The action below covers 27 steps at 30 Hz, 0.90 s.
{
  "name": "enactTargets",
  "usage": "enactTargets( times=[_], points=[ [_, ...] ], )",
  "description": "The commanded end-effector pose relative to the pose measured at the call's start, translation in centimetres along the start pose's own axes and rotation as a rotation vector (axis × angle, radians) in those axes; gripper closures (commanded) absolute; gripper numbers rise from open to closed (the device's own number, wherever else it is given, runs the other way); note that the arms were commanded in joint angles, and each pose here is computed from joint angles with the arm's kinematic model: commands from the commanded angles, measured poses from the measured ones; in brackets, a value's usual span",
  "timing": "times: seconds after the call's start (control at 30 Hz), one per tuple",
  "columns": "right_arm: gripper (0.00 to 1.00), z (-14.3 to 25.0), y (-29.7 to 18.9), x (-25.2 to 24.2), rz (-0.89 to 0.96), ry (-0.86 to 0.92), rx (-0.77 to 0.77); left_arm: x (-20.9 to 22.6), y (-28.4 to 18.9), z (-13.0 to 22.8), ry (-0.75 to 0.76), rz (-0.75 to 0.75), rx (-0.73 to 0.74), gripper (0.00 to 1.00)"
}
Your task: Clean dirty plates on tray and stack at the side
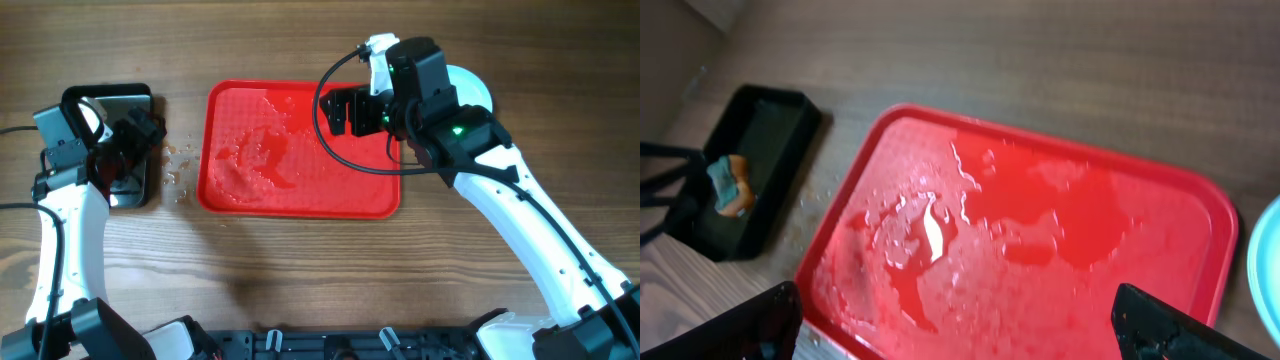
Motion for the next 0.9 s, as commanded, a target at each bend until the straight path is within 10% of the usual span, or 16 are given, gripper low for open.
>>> enactTargets(
  times=[0.0, 0.87],
  points=[
    [0.00, 0.2, -0.2, -0.2, 0.015, 0.018, 0.000, 0.0, 0.4, 0.3, -0.002, 0.013, 0.018, 0.00],
    [0.00, -1.3, -7.9, 0.0, 0.078, 0.034, -0.221, 0.0, 0.4, 0.3, -0.002, 0.013, 0.018, 0.00]
  ],
)
Point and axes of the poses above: each gripper's point midway between its finger pads, its own y axis out along the fingers, its own x axis along the line the jaws close on, z = x × y, the point moved 8 cm from there along -y, back along the fingers, and after that the axes turned 13 degrees about y, right-handed, at the moved point
